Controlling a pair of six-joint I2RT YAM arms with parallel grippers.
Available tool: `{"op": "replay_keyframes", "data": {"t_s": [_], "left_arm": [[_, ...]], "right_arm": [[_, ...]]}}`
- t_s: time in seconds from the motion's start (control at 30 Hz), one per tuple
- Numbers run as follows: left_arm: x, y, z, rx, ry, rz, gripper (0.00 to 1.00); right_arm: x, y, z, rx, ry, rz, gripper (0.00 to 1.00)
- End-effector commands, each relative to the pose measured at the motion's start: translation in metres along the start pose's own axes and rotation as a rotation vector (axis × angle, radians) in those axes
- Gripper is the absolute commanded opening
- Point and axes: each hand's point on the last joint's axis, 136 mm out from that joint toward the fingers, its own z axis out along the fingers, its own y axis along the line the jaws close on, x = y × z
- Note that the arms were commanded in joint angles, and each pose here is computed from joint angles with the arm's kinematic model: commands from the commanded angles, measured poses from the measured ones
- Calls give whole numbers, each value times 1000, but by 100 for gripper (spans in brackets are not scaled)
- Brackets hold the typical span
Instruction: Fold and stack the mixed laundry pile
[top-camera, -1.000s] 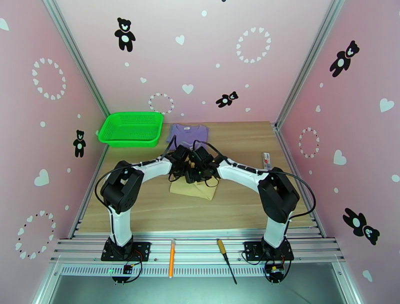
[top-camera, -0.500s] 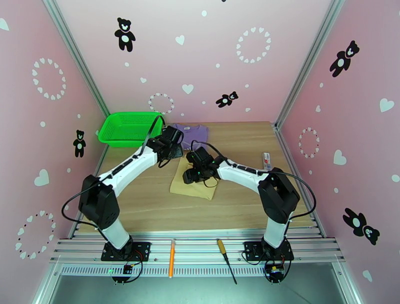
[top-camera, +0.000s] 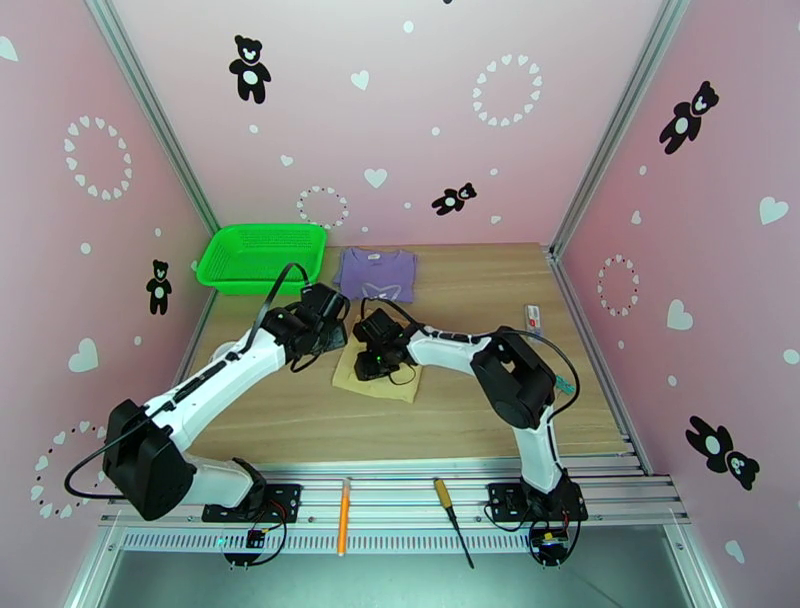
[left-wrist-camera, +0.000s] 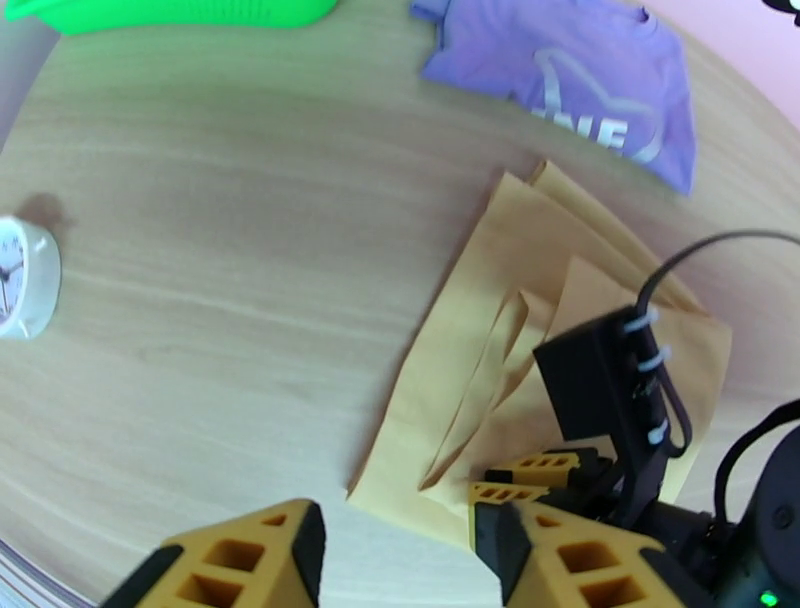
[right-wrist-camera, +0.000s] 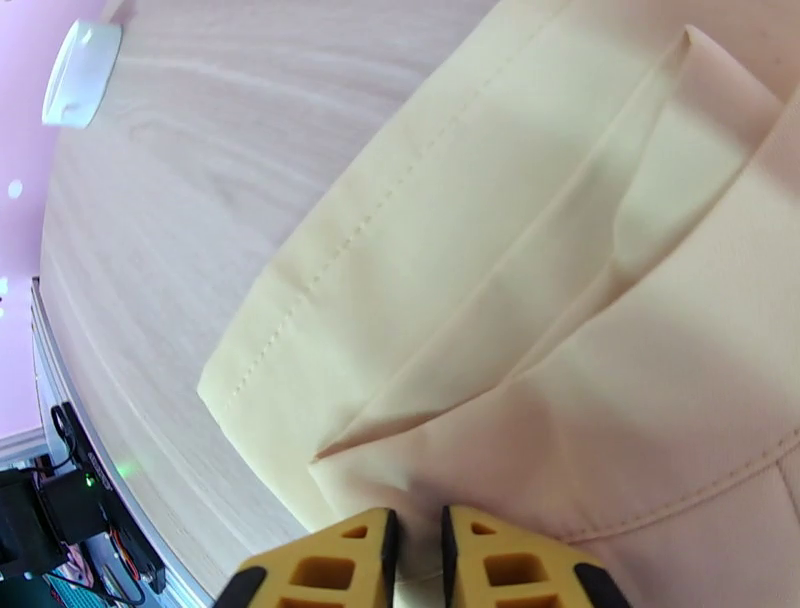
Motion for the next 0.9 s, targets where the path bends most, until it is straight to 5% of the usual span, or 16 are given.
{"op": "replay_keyframes", "data": {"t_s": [0.0, 0.23, 0.4, 0.63, 0.87], "left_arm": [[18, 3, -5, 0, 26, -30, 53], [51, 17, -22, 22, 64, -129, 55], [87, 5, -13, 166, 163, -250, 63], [123, -42, 27, 342, 294, -381, 83], [136, -69, 67, 345, 340, -454, 87]], "right_arm": [[0, -4, -16, 57, 14, -19, 29], [-50, 6, -128, 111, -132, -123, 52], [-67, -31, -181, 138, -138, -139, 66], [-76, -102, -156, 147, -35, -245, 70], [-78, -143, -105, 125, 29, -246, 76]]}}
